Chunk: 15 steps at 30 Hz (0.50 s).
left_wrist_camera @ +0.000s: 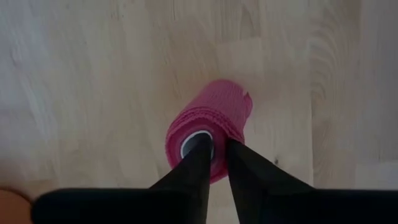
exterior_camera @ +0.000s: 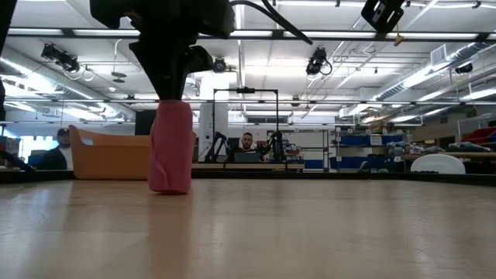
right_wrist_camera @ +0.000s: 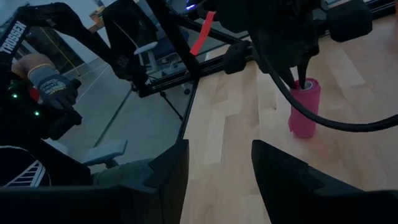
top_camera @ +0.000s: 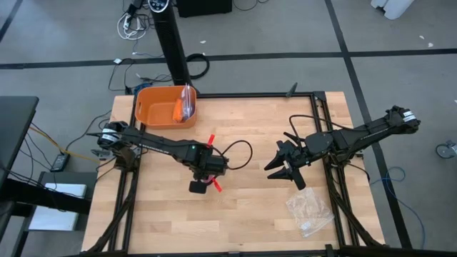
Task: Roll bandage
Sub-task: Roll the pink bandage, then put the pink bandage into the transparent zip bag
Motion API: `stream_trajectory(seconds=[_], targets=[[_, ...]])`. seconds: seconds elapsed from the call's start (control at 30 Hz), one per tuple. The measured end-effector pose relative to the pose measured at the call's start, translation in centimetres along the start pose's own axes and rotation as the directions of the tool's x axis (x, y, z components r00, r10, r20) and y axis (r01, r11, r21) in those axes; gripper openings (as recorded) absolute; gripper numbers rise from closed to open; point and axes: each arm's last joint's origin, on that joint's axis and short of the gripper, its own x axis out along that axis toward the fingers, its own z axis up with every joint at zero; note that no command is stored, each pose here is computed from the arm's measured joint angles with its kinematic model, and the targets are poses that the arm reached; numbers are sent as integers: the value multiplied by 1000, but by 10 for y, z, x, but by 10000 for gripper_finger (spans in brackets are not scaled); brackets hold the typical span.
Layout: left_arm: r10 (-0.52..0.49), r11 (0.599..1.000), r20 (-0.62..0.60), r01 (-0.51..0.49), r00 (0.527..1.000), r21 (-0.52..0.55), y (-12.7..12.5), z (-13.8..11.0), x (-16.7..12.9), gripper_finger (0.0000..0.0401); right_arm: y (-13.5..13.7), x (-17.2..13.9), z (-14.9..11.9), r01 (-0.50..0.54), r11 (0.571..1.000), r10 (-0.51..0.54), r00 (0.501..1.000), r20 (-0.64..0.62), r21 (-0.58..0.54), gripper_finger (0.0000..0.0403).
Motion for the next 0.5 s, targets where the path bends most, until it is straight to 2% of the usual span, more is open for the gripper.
stream_trajectory(seconds=[0.17,0.5], targets=[[-2,1000,16,2,1000,-22,0,2,-2,55,0,0,0,0,1000,0,1000,0,0,180],[8,1000,99,-5,995,-30,2,13,-26,78,0,0,0,0,1000,0,1000,-1,0,180]])
